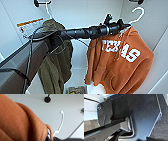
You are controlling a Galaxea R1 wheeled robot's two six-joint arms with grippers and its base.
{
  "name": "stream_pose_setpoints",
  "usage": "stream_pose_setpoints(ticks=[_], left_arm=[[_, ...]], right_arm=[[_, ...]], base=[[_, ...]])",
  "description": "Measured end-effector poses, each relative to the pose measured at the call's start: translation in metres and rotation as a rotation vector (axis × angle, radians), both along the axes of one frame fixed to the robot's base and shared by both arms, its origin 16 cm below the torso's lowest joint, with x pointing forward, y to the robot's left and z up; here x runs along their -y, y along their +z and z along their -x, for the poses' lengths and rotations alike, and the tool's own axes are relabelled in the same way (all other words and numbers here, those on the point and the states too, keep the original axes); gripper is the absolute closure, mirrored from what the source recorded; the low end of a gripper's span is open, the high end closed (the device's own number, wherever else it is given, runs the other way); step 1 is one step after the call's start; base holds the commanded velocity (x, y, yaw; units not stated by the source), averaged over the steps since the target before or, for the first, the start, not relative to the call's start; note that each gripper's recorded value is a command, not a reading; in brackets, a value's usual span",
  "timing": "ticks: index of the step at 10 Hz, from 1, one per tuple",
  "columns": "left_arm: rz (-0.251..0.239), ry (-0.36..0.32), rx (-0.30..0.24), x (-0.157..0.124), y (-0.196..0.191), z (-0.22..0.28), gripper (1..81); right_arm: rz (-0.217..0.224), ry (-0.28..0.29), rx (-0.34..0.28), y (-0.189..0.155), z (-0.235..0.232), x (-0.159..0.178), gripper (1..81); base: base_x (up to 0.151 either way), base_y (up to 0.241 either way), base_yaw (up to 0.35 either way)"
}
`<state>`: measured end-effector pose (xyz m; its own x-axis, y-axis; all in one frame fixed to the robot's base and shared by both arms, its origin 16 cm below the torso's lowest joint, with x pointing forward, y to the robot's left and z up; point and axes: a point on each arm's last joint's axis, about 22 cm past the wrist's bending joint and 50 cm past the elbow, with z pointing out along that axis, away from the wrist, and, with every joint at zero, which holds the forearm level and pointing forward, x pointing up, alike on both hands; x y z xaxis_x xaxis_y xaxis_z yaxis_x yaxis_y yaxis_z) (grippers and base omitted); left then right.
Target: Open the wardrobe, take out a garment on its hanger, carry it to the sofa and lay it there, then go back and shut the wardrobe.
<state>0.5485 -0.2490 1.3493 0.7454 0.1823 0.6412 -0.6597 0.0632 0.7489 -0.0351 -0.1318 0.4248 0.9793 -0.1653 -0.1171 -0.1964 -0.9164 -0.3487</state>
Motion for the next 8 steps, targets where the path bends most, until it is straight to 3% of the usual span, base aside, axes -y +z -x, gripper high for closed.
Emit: stream_pose_setpoints(ticks=[2,3,4,5,8], left_arm=[[-0.026,0.058,-0.014,-0.018,-0.012,-0.011,81.1],[-0.026,0.065,0.008,-0.023,-0.004,-0.005,81.1],[-0.011,0.043,0.050,-0.021,0.007,0.009,81.1],[-0.013,0.027,0.050,-0.019,0.004,0.018,81.1],[-0.025,0.033,-0.005,-0.034,-0.038,0.011,81.1]], right_arm=[[0.000,0.001,0.033,0.000,-0.015,0.000,1.0],[0.000,0.000,0.055,0.000,-0.023,0.000,1.0],[0.000,0.001,0.060,0.000,-0.024,0.000,1.0],[-0.001,0.002,0.061,0.000,-0.024,0.000,1.0],[0.000,0.002,0.060,0.000,-0.025,0.000,1.0]], base=[[0.000,0.000,0.000],[0.000,0.000,0.000],[0.000,0.000,0.000],[0.000,0.000,0.000],[0.000,0.000,0.000]])
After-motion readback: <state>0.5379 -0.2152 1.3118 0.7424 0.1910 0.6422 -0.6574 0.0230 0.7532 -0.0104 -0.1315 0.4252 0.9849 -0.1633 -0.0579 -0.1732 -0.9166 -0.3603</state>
